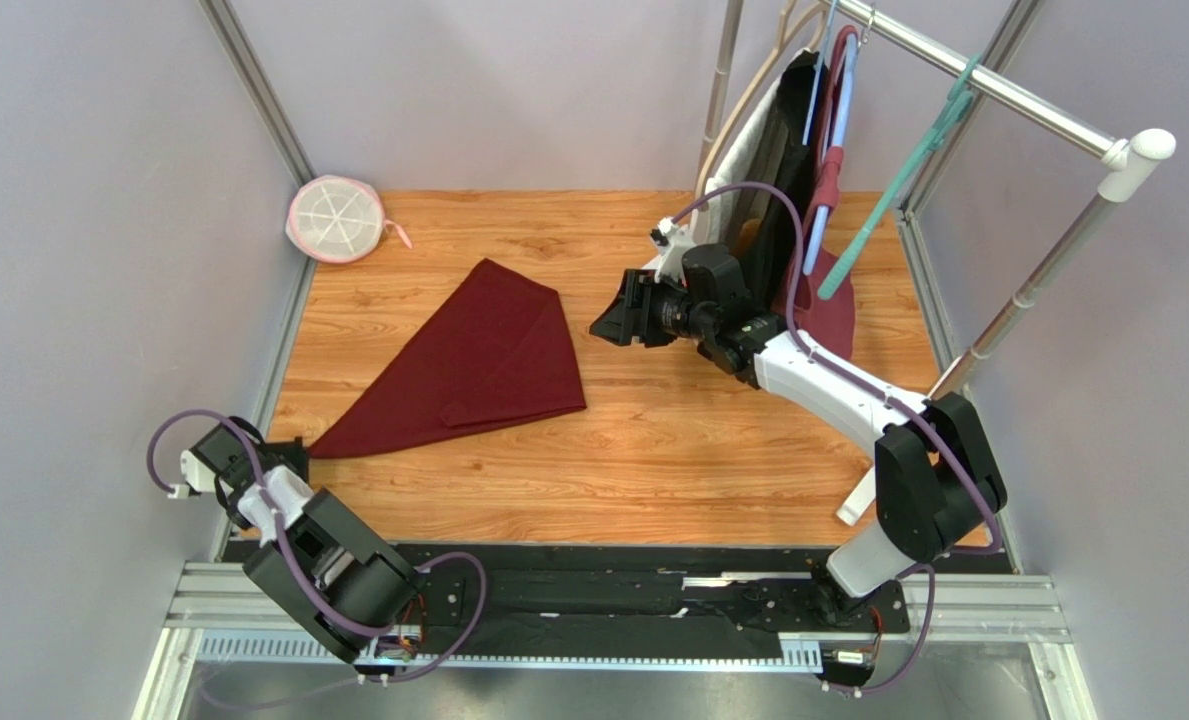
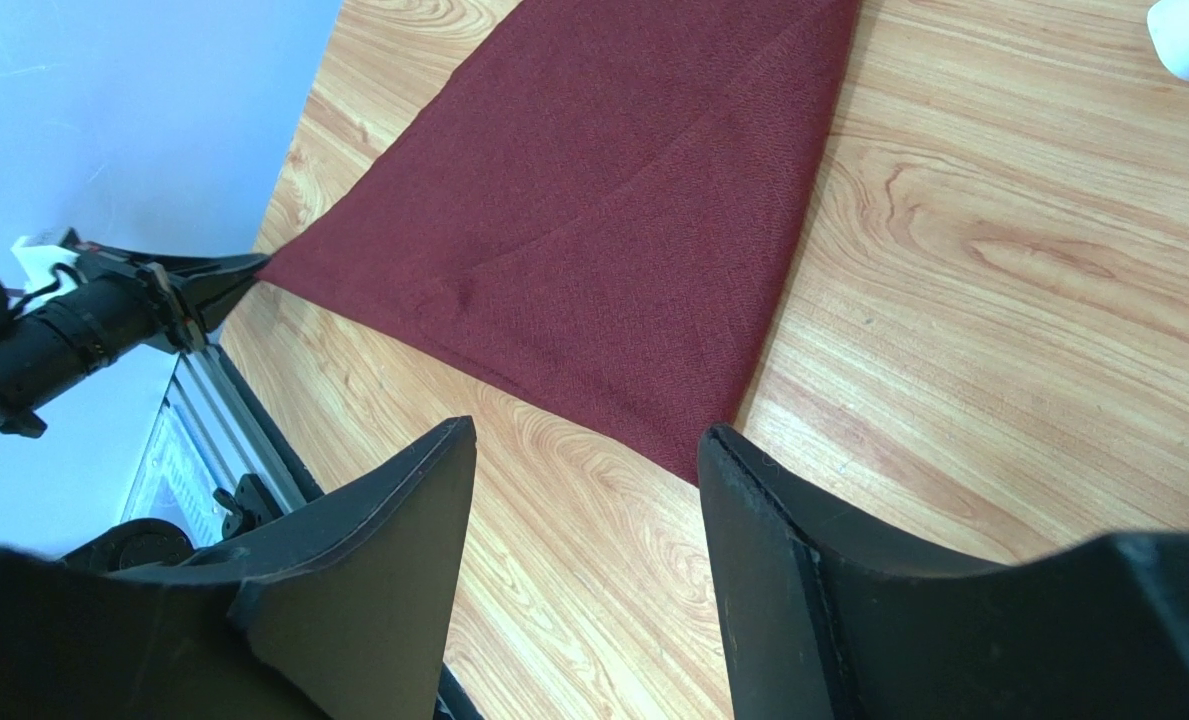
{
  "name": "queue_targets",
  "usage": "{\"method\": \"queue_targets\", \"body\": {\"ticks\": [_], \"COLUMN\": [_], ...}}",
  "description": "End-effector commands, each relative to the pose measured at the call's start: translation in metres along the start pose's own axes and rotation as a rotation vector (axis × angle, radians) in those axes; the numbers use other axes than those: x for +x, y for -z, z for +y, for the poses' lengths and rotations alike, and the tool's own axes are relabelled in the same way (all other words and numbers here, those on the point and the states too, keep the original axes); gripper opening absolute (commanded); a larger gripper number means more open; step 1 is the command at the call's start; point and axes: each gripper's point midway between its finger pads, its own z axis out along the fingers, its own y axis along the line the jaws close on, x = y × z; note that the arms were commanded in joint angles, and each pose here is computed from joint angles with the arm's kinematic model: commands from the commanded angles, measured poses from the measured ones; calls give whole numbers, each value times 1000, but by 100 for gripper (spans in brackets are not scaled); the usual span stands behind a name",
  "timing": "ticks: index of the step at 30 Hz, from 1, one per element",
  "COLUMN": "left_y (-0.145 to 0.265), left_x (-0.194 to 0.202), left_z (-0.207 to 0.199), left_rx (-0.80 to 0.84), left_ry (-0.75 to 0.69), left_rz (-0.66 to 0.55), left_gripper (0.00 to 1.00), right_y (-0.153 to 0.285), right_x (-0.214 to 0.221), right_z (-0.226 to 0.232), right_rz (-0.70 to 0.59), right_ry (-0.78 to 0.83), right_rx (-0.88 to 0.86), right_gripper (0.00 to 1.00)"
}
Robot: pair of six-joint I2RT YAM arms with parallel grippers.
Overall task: Fold the napkin, place the utensils inside, and roll it up
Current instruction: Fold the napkin
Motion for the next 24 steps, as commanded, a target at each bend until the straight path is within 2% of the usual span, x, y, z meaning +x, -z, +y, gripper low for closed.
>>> {"method": "queue_targets", "body": {"ticks": [1,5,9,13,19,24], "left_y": [18,30,39,47,66,88], "left_x": [-15,-18,-3,42,88,147], "left_z": [-22,-37,-71,-106,-148,-187], "left_rx": [96,167,288,398,518,673], "left_ry": [-65,-113,-219,-357,-512,-668], "left_rz": [-64,-88,-69,33,112,206], "left_gripper": [0,0,0,0,0,0], "right_y": [6,7,10,14,21,23], "right_x": [-13,-12,-11,-8,2,6], "right_z": [6,0,-6,-12,-17,-19], "right_rz": [-42,-41,-43,-45,-42,-57], "right_ry": [14,14,10,11,0,-6], "right_rx": [-27,-19,-5,7,24,23], "right_gripper": [60,60,60,60,59,59]}}
